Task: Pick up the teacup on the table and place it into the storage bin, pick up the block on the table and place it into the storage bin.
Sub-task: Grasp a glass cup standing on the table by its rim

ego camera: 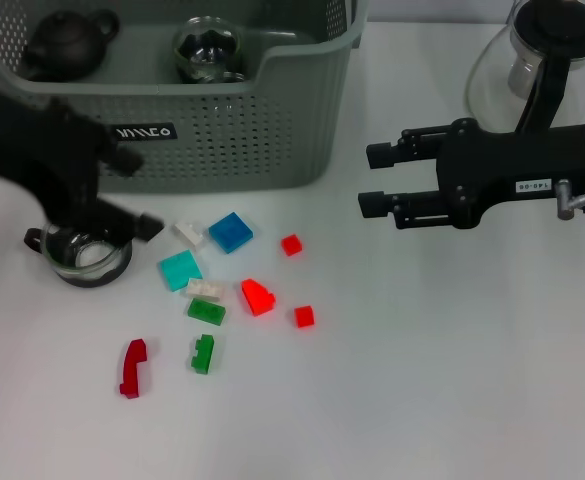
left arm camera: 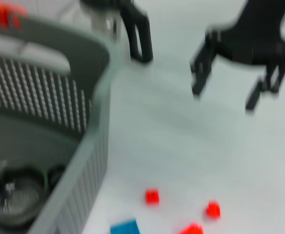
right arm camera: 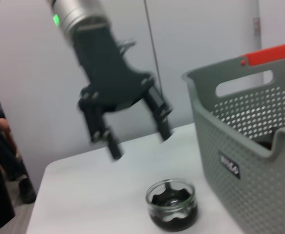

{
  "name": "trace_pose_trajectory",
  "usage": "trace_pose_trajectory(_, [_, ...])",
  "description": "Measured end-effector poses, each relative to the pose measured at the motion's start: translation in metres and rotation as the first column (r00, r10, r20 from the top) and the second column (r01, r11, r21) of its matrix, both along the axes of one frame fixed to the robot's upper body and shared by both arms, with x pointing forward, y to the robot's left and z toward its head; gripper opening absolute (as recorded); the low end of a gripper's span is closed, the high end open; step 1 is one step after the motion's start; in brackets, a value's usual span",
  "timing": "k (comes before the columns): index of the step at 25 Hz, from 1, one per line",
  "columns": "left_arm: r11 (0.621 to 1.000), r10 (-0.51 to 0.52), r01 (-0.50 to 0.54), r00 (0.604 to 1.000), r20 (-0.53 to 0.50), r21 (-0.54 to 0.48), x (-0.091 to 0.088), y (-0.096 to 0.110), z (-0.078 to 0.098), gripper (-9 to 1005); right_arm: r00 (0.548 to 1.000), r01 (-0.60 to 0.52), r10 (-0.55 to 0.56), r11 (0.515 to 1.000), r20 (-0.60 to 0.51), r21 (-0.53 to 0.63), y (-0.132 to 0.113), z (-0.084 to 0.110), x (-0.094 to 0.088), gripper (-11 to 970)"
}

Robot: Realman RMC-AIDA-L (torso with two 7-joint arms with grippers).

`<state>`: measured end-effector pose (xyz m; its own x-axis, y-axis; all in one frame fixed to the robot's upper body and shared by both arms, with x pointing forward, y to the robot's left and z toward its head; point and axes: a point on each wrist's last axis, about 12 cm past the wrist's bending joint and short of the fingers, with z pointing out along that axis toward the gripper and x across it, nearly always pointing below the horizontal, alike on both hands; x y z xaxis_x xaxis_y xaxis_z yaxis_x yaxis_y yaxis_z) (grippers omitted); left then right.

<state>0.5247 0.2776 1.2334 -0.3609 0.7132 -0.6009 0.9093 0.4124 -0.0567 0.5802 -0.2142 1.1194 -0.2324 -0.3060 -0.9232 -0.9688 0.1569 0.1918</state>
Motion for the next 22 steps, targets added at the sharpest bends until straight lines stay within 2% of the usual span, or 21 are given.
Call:
trace_pose_trajectory(3, [0.997,0.003,-0.002,1.000,-0.011,0.072,-0.010,0.000,-0.012,760,1.000,0.014,-0.014,1.000,0.005,0.009,-0.005,0.001,0.000,677])
trace_pose_trajectory(7, [0.988,0.016,-0.013,1.000,-0.018,0.151,-0.012,-0.003,-0.027,758,1.000,0.015,-0.015,1.000,0.009,0.011,-0.005,0.001,0.000,677])
trace_pose_trajectory(8, [0.980,0.015,-0.008,0.999,-0.034,0.199,-0.010,-0.006,-0.036,758,1.000,0.013,-0.013,1.000,0.011,0.011,-0.005,0.001,0.000,677])
trace_pose_trajectory(11, [0.969,-0.001,0.018,0.998,-0.067,0.245,-0.006,-0.012,-0.051,757,1.000,0.011,-0.011,1.000,0.015,0.009,-0.004,0.002,0.001,676])
trace_pose_trajectory(16, [0.947,0.001,0.024,0.997,-0.079,0.320,0.002,-0.013,-0.068,755,1.000,0.006,-0.006,1.000,0.018,0.009,0.000,0.002,0.002,676])
trace_pose_trajectory(22, [0.928,0.002,0.015,0.999,-0.045,0.374,0.009,-0.014,-0.077,752,1.000,0.005,-0.006,1.000,0.015,0.012,0.002,0.002,0.002,676])
